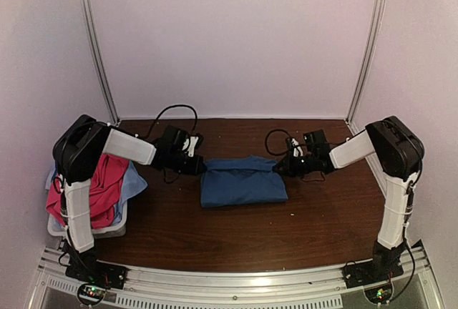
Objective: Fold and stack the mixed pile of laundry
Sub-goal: Move the 2/3-rectangle-folded T-shirt to the center of the board, then fold the 2/3-rectangle-folded T-shirt at the center of the board.
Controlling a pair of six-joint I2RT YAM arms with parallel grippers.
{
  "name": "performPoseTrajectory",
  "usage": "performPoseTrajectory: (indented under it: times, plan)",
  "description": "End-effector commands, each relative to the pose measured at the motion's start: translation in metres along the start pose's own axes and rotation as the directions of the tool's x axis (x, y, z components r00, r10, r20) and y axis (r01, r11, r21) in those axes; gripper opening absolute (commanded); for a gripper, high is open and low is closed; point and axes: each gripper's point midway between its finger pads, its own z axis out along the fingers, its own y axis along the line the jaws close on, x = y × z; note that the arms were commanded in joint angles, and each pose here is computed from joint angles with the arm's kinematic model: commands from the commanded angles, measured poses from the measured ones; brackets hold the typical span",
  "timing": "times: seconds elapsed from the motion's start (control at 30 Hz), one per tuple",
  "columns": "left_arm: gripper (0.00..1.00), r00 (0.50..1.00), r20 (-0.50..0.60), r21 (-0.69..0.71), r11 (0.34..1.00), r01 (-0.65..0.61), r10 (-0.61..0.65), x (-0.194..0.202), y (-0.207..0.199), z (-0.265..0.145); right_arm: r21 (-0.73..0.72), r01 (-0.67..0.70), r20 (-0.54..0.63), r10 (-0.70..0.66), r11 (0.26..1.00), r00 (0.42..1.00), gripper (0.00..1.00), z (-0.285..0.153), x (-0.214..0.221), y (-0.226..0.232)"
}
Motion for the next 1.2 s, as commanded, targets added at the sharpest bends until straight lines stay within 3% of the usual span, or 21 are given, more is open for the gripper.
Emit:
performPoseTrajectory:
  times: [0.0,0.13,0.33,0.73,0.8,1.03,1.1,1.17]
  plan:
    - [0.0,0.996,-0.086,0.008,1.0,-0.001,0.002,0.064,-0.021,-0.033,0.006,-0.051,-0.051,0.051,0.999,0.997,0.0,-0.033,0.07,0.014]
    - [0.0,0.998,-0.065,0.033,0.999,0.009,-0.007,0.077,-0.037,-0.065,-0.014,-0.085,-0.05,0.084,0.996,0.995,0.0,-0.065,0.104,0.026]
    - [0.0,1.0,-0.012,0.034,0.999,-0.029,0.029,0.046,-0.05,-0.088,-0.015,-0.029,-0.018,0.029,0.999,0.999,0.0,-0.086,0.083,0.052]
    - [0.0,0.998,-0.059,-0.014,1.0,-0.007,0.006,0.047,-0.018,-0.04,0.043,0.008,-0.044,-0.006,0.999,0.999,0.05,-0.035,0.052,0.025]
    - [0.07,0.998,-0.056,-0.03,1.0,0.005,-0.007,0.045,-0.012,-0.039,0.036,0.004,-0.039,-0.003,0.999,0.999,0.19,-0.033,0.047,0.026]
    - [0.52,0.994,0.099,-0.027,0.999,-0.044,0.046,-0.002,-0.028,-0.101,0.008,0.098,0.037,-0.098,0.995,0.994,0.66,-0.088,0.028,0.065]
    - [0.54,0.988,0.138,-0.01,0.997,-0.073,0.073,-0.011,-0.038,-0.12,0.006,0.143,0.056,-0.143,0.99,0.988,0.73,-0.107,0.029,0.076]
    - [0.56,0.979,0.158,0.059,0.989,-0.137,0.126,-0.009,-0.061,-0.131,-0.035,0.171,0.067,-0.168,0.985,0.983,0.72,-0.118,0.035,0.09]
